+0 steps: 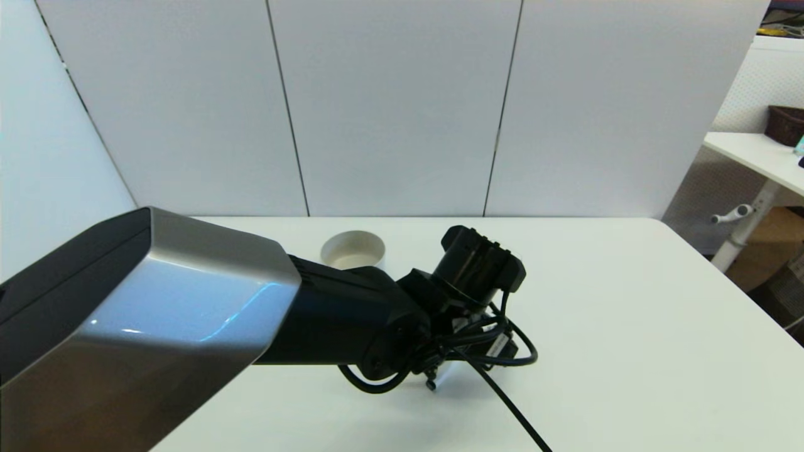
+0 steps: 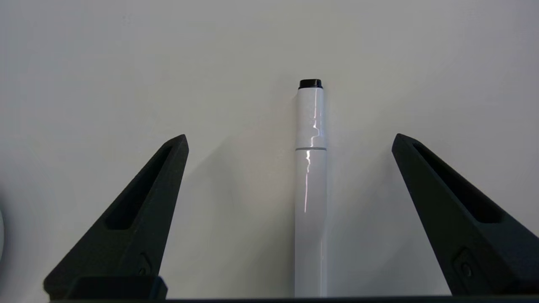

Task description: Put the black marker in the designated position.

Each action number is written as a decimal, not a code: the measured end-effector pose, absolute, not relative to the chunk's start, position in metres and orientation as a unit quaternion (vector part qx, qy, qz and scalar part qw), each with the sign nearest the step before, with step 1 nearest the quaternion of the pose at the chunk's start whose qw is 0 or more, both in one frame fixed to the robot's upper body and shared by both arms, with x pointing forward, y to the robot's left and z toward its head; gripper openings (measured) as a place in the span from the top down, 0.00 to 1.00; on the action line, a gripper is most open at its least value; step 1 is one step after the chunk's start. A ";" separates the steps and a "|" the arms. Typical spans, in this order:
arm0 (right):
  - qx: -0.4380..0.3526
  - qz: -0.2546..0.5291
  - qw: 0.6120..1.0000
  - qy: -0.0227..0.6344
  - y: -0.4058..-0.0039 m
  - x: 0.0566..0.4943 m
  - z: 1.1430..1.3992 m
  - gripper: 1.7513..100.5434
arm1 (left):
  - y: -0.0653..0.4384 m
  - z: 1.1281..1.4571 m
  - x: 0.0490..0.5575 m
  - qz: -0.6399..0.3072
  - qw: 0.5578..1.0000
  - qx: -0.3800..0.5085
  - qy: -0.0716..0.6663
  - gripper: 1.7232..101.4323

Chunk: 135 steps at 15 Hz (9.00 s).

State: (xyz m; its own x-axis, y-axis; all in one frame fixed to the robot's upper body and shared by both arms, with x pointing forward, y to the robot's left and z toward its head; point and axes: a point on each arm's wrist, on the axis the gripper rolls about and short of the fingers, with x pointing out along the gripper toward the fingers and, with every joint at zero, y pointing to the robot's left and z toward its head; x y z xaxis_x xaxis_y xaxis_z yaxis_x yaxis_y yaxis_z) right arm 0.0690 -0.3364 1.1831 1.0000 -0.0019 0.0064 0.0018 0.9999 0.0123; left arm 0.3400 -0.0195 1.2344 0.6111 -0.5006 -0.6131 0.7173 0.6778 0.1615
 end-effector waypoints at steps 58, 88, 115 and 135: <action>0.006 -0.001 1.000 -0.003 -0.336 0.069 1.183 0.03 | 0.003 1.276 0.341 -0.299 0.904 0.133 0.275 0.90; 0.006 -0.001 1.000 -0.003 -0.336 0.069 1.183 0.03 | 0.252 1.229 0.504 0.053 0.932 0.054 0.354 0.90; 0.006 -0.001 1.000 -0.003 -0.336 0.069 1.183 0.03 | 0.300 1.402 0.265 -0.013 0.986 0.032 0.162 0.10; 0.006 -0.001 1.000 -0.003 -0.336 0.069 1.183 0.03 | 0.332 1.198 0.070 -0.045 0.996 0.070 -0.031 0.04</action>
